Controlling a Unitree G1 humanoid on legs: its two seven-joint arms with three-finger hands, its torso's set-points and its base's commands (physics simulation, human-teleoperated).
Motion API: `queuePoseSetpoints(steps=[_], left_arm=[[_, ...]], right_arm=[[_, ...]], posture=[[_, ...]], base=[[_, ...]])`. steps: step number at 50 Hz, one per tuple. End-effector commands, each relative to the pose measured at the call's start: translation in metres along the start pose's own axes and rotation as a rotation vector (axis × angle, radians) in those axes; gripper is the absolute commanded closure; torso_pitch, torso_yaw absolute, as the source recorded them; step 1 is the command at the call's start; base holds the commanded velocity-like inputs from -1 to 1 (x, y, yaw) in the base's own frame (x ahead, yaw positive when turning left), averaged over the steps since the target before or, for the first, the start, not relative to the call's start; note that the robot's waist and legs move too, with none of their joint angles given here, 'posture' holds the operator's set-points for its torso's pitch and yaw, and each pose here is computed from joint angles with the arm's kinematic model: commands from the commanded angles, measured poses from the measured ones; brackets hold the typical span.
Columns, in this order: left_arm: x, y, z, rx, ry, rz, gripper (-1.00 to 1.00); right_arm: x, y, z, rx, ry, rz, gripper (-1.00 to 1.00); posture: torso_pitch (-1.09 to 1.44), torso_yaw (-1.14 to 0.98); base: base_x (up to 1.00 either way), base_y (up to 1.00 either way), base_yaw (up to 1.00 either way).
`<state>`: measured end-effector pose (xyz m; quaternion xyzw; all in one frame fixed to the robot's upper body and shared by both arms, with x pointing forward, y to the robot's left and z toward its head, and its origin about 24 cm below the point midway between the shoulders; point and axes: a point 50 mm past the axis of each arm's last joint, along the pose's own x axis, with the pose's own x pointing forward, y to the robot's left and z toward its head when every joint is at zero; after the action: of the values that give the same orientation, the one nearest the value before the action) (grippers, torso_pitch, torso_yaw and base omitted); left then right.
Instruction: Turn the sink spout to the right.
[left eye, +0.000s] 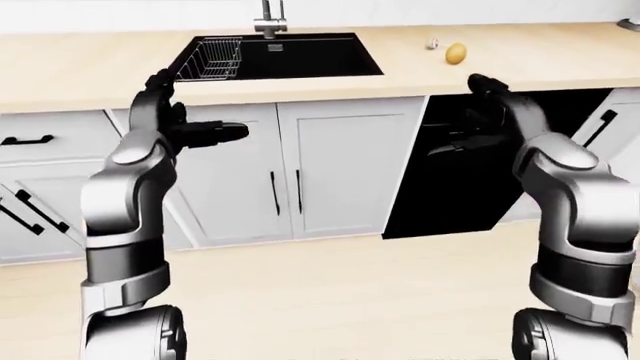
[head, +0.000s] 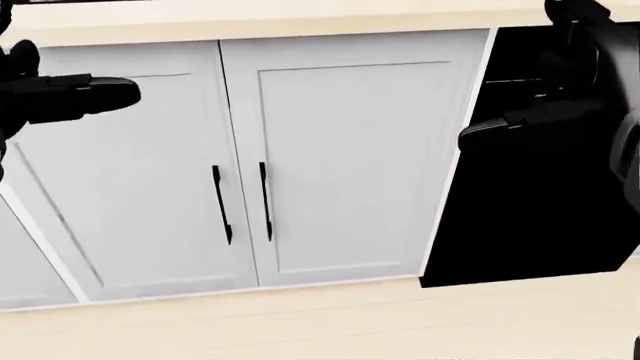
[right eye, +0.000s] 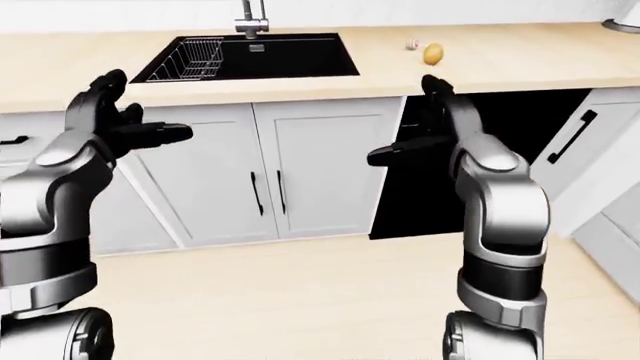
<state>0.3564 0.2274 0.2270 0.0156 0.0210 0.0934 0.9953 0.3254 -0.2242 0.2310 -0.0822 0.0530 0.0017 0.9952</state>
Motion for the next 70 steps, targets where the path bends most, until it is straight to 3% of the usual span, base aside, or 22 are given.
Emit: queuePoseSetpoints(steps=[1,8,16,23,27,41,70], left_arm=[[-0.004,0.000,0.031,0.011,-0.114,0.003,-1.00],[-0.010,0.001,0.065,0.083,-0.165,0.001,-1.00],[-0.024,0.010,0.104,0.109,-0.228,0.012,-1.00],[-0.019,0.012,0.103,0.111,-0.229,0.023,-1.00],[-0.025,0.014,0.109,0.117,-0.245,0.026,-1.00],[-0.031,0.020,0.116,0.118,-0.261,0.051,-1.00],[-0.042,0.026,0.129,0.116,-0.285,0.058,-1.00]], right_arm=[[-0.008,-0.003,0.027,-0.019,-0.082,-0.008,-1.00],[-0.019,-0.015,0.062,-0.032,-0.101,-0.028,-1.00],[-0.033,-0.021,0.089,-0.067,-0.115,-0.051,-1.00],[-0.042,-0.029,0.089,-0.067,-0.117,-0.074,-1.00],[-0.043,-0.028,0.092,-0.077,-0.114,-0.075,-1.00],[-0.042,-0.018,0.101,-0.107,-0.109,-0.049,-1.00],[-0.045,-0.014,0.102,-0.122,-0.109,-0.036,-1.00]], posture=[[0.00,0.00],[0.00,0.00],[0.00,0.00],[0.00,0.00],[0.00,0.00],[0.00,0.00],[0.00,0.00]], base=[[0.00,0.00,0.00],[0.00,0.00,0.00],[0.17,0.00,0.00],[0.34,0.00,0.00],[0.34,0.00,0.00],[0.31,0.00,0.00],[0.30,0.00,0.00]])
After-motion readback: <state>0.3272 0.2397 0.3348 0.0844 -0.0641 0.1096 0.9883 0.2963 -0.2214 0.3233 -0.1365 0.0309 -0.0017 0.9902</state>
